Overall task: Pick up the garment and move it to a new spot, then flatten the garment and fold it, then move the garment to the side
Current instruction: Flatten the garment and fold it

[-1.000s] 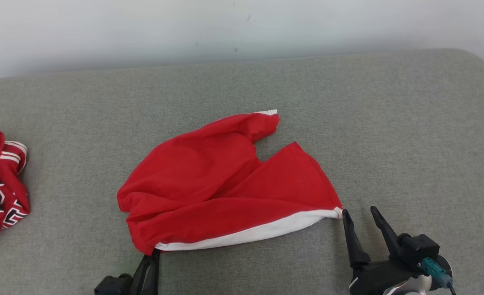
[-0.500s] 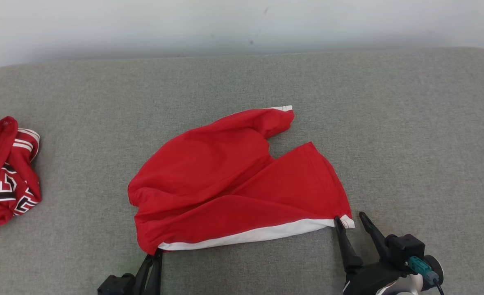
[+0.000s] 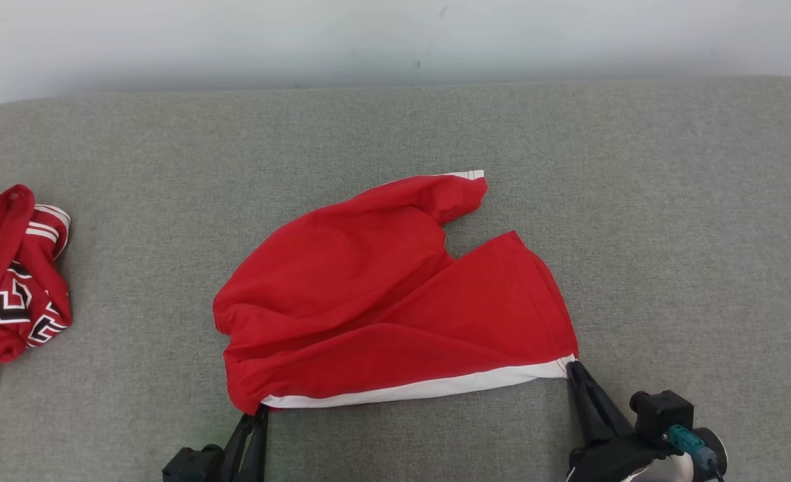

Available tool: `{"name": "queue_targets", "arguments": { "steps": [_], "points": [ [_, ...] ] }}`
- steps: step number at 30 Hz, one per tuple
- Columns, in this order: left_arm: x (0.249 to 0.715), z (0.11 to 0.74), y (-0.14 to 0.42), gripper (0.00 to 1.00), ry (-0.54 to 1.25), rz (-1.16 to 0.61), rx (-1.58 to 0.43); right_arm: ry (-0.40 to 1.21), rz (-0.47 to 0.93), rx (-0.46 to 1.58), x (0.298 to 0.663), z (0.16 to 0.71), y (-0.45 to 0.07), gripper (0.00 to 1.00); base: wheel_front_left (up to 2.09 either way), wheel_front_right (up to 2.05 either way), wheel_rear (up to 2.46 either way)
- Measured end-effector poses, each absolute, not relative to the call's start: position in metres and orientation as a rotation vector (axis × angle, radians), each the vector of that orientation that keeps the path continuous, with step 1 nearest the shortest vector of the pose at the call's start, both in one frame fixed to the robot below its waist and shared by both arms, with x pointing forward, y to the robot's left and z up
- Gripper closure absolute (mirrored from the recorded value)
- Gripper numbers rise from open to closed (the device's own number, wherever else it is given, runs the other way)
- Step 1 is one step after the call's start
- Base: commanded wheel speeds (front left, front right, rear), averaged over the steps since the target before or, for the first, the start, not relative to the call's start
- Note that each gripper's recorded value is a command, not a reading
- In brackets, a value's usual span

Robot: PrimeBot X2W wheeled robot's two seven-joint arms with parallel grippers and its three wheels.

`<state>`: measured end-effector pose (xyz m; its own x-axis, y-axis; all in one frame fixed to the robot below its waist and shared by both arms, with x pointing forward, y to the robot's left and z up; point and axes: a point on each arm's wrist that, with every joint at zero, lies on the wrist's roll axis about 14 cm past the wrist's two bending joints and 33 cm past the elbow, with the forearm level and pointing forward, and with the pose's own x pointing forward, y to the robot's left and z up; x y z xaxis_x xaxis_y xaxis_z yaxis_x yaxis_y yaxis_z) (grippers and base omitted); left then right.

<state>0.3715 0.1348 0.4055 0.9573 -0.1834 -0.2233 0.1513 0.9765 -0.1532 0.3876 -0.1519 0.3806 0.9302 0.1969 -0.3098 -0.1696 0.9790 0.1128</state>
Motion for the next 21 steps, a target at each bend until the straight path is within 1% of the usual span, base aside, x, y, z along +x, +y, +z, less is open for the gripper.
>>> {"name": "queue_targets", "arguments": {
  "steps": [13, 18, 21],
  "points": [
    [0.367, 0.407, 0.138, 1.00, 0.236, -0.162, -0.130, 0.214, 0.143, 0.101, 0.402, 0.413, -0.164, 1.00, 0.00, 0.00, 0.00],
    [0.366, 0.410, 0.127, 1.00, 0.229, -0.203, -0.126, 0.119, 0.116, 0.112, 0.410, 0.442, -0.173, 1.00, 0.00, 0.00, 0.00],
    [0.367, 0.421, 0.116, 1.00, 0.196, -0.245, -0.122, 0.048, 0.106, 0.125, 0.415, 0.464, -0.176, 1.00, 0.00, 0.00, 0.00]
  ]
}}
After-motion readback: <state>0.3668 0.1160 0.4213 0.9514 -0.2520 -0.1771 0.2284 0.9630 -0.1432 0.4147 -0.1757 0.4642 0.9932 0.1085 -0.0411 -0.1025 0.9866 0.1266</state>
